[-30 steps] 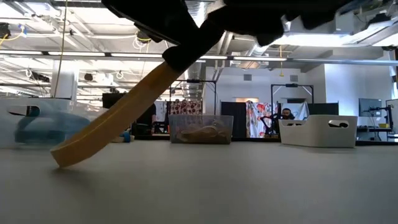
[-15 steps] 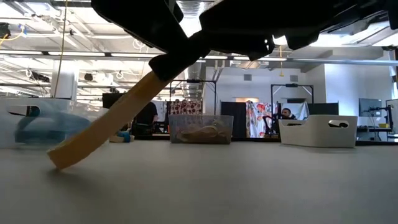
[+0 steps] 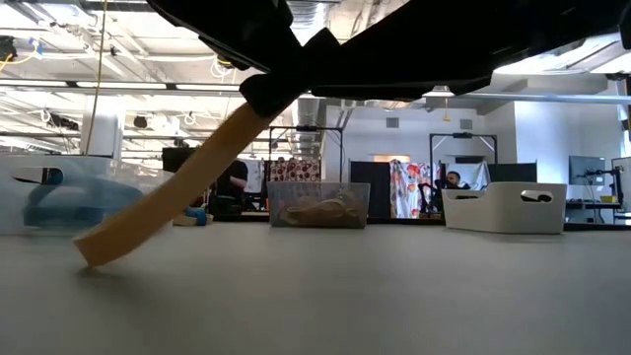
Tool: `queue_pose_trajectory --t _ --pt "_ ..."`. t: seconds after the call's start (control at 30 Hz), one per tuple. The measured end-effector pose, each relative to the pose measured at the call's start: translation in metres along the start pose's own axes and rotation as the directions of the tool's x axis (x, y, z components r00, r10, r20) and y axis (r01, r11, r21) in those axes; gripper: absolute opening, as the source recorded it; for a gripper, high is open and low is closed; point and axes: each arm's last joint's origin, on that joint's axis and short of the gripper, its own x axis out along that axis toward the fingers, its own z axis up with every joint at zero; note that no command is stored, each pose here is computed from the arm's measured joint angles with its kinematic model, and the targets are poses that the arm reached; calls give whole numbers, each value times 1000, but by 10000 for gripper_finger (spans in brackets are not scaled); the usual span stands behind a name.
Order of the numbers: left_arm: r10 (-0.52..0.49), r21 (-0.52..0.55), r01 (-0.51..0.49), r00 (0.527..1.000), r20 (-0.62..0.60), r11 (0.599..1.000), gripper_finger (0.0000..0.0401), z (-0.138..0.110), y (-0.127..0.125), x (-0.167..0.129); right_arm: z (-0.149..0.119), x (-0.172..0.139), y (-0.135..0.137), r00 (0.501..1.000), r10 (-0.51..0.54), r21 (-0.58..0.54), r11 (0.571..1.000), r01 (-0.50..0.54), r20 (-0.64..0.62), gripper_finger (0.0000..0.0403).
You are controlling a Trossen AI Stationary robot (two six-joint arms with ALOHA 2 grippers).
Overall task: Sort rubber bands into baskets
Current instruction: Put the black rubber band into the white bin
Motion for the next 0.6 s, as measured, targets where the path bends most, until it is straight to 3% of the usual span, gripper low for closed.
queue_pose_trajectory --t 0.33,0.6 --pt "-2 2 2 1000 -11 1000 2 -1 0 0 9 -3 10 999 18 -27 999 -17 29 220" --pt "6 2 -6 1000 -9 1000 2 -1 0 0 9 -4 13 1000 28 -30 999 -28 8 187"
